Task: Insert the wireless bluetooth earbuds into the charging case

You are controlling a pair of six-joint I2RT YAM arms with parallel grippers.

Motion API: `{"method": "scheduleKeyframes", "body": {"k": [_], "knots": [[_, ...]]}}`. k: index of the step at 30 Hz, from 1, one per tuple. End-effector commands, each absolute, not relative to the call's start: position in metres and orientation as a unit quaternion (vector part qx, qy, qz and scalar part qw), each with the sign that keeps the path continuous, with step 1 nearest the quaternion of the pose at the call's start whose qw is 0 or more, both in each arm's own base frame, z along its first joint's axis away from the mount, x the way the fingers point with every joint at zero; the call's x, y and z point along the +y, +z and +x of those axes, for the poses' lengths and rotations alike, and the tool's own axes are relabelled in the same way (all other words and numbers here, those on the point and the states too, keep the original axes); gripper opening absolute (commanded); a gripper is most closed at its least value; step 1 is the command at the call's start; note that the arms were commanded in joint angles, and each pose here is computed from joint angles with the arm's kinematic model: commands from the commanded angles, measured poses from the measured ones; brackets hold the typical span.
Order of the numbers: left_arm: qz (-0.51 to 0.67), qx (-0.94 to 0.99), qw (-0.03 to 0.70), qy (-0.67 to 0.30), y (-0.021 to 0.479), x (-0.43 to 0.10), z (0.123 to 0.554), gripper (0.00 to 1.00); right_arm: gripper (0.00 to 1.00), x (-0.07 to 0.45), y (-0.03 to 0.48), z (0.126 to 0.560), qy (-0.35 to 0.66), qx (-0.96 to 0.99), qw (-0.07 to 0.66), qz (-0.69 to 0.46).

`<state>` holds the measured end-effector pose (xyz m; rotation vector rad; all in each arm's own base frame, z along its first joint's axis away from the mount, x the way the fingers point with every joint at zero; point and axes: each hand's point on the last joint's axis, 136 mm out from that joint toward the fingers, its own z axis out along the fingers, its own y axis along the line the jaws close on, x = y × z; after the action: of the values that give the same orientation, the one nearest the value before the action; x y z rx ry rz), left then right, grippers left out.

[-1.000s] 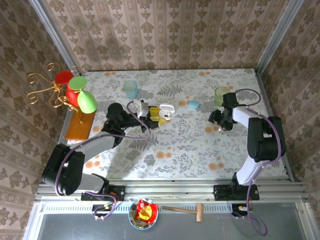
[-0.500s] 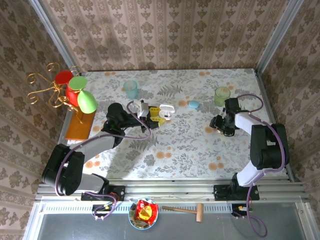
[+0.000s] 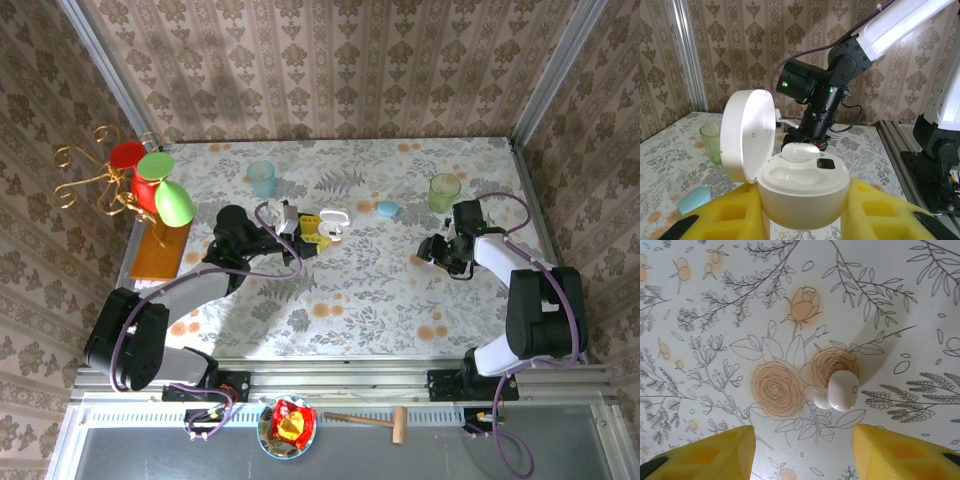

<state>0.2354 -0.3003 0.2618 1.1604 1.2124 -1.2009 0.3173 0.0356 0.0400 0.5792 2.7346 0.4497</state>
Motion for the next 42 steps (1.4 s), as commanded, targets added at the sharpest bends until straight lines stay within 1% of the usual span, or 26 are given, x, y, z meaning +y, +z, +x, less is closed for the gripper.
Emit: {"method": "scheduleKeyframes", "body": {"k": [1, 5, 12, 17, 24, 29, 35, 42], "knots": [[0.497, 0.472, 0.536, -0.492, 0.282, -0.301, 0.230, 0.28, 0.54, 0.025, 0.036, 0.326, 0.128, 0.959, 0.154, 0.200], [0.496, 0.474, 0.537, -0.490, 0.282, -0.300, 0.229, 0.28, 0.51, 0.023, 0.030, 0.337, 0.126, 0.959, 0.151, 0.204], [0.499, 0.476, 0.538, -0.486, 0.281, -0.300, 0.229, 0.28, 0.38, 0.025, 0.022, 0.335, 0.133, 0.957, 0.146, 0.214], [0.498, 0.474, 0.537, -0.488, 0.280, -0.301, 0.229, 0.28, 0.32, 0.022, 0.017, 0.335, 0.134, 0.956, 0.141, 0.220], [0.497, 0.476, 0.536, -0.489, 0.279, -0.301, 0.229, 0.28, 0.27, 0.022, 0.013, 0.340, 0.147, 0.952, 0.141, 0.227], [0.497, 0.475, 0.537, -0.489, 0.280, -0.302, 0.229, 0.28, 0.20, 0.021, 0.012, 0.338, 0.148, 0.952, 0.139, 0.229], [0.497, 0.477, 0.538, -0.486, 0.278, -0.303, 0.231, 0.28, 0.18, 0.023, 0.020, 0.334, 0.154, 0.950, 0.146, 0.229], [0.508, 0.504, 0.538, -0.446, 0.260, -0.309, 0.243, 0.28, 0.18, 0.026, 0.059, 0.323, 0.134, 0.952, 0.182, 0.208]]}}
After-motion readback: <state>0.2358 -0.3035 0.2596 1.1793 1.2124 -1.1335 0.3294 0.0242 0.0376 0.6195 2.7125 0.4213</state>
